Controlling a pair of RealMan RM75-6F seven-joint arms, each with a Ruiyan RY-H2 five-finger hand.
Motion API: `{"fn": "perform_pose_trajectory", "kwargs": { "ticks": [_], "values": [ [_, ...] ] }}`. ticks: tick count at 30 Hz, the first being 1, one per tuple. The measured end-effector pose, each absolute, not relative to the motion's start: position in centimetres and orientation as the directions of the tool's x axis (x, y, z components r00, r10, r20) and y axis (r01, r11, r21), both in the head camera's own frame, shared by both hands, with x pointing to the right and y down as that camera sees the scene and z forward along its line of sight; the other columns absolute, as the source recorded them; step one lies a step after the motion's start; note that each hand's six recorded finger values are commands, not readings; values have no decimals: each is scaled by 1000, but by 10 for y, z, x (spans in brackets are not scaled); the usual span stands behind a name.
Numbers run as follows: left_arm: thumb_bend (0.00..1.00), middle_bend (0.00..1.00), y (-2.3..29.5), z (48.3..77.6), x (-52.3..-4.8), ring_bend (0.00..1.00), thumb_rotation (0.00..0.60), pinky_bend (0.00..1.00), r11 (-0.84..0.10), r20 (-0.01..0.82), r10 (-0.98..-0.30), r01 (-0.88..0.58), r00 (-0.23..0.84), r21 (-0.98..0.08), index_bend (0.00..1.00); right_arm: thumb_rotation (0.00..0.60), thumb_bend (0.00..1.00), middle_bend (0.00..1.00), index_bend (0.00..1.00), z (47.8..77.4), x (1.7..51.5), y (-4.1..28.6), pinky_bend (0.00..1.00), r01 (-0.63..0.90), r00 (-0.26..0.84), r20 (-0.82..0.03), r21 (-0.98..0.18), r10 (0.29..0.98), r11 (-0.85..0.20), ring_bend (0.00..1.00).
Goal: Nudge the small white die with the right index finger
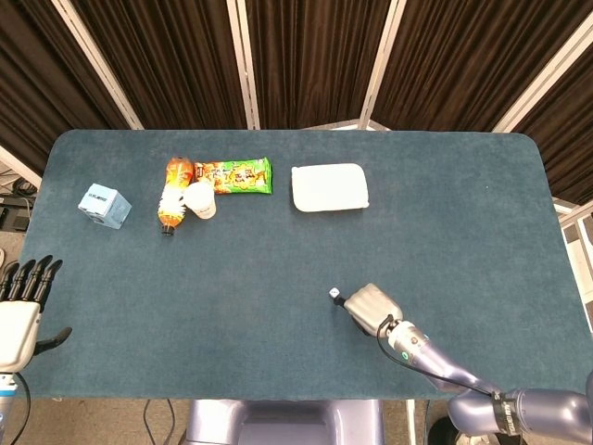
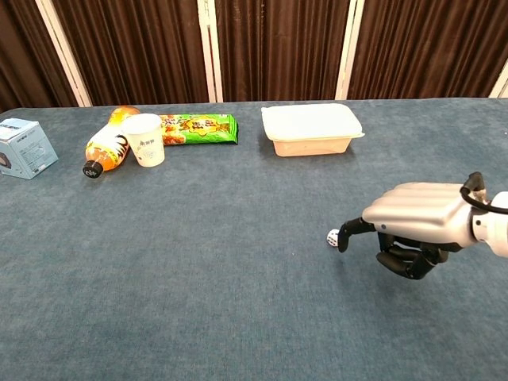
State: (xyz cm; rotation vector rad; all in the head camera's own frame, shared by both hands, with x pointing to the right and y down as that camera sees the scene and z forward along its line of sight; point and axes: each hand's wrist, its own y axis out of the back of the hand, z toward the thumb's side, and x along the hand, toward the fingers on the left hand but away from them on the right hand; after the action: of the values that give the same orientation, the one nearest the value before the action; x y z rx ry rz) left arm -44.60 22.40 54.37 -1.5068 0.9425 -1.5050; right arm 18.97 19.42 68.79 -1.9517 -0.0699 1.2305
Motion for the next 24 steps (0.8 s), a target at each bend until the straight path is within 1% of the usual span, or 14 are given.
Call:
{"fn": "perform_pose_trajectory", "kwargs": {
  "ticks": [4,7,12,14,15,16,17,18,19,20,21,23,24],
  "values": [
    [0,0,224,542,-446,0,600,0,-408,409,-912,24,18,-912,0,600,669,874,236,672,187,196,1000,-334,555,-702,-679,446,-653,822],
    [0,0,223,541,-447,0,600,0,-405,406,-914,20,17,-914,0,600,669,874,236,657,190,192,1000,-320,574,-671,-712,471,-625,822],
    [0,0,223,538,-447,0,600,0,-400,400,-916,13,22,-917,0,600,661,874,236,629,200,183,1000,-295,606,-588,-792,535,-535,822],
    [0,0,223,537,-447,0,600,0,-397,397,-917,9,25,-918,0,600,633,867,236,618,205,180,989,-277,617,-548,-823,564,-496,814],
    [0,0,224,537,-447,0,600,0,-396,396,-918,7,26,-918,0,600,603,855,236,609,210,178,970,-261,624,-517,-844,586,-467,800],
    [0,0,224,536,-447,0,600,0,-395,395,-918,5,28,-919,0,600,525,824,236,603,214,176,920,-247,628,-493,-860,603,-446,766],
    [0,0,224,535,-447,0,600,0,-394,394,-919,4,31,-919,0,600,420,773,236,597,218,175,836,-232,631,-468,-875,619,-425,715],
    [0,0,224,535,-447,0,600,0,-393,393,-919,3,33,-920,0,600,345,731,236,588,225,173,768,-209,631,-435,-893,642,-399,673],
    [0,0,224,534,-447,0,600,0,-392,391,-920,1,35,-920,0,600,245,661,227,582,232,172,652,-191,629,-410,-905,660,-380,600],
    [0,0,225,533,-447,0,600,0,-390,389,-920,-2,37,-921,0,600,168,581,197,576,239,171,526,-173,624,-387,-916,679,-363,516],
    [0,0,225,532,-447,0,600,0,-388,387,-921,-4,38,-922,0,600,125,521,159,569,250,170,442,-149,613,-356,-929,705,-340,452],
    [0,0,225,529,-447,0,600,0,-382,381,-924,-9,41,-924,0,600,30,299,34,559,268,169,189,-122,590,-313,-946,744,-301,223],
    [0,0,225,528,-447,0,600,0,-377,376,-925,-11,43,-926,0,600,13,222,9,553,282,170,117,-113,570,-288,-955,769,-273,145]
  ]
}}
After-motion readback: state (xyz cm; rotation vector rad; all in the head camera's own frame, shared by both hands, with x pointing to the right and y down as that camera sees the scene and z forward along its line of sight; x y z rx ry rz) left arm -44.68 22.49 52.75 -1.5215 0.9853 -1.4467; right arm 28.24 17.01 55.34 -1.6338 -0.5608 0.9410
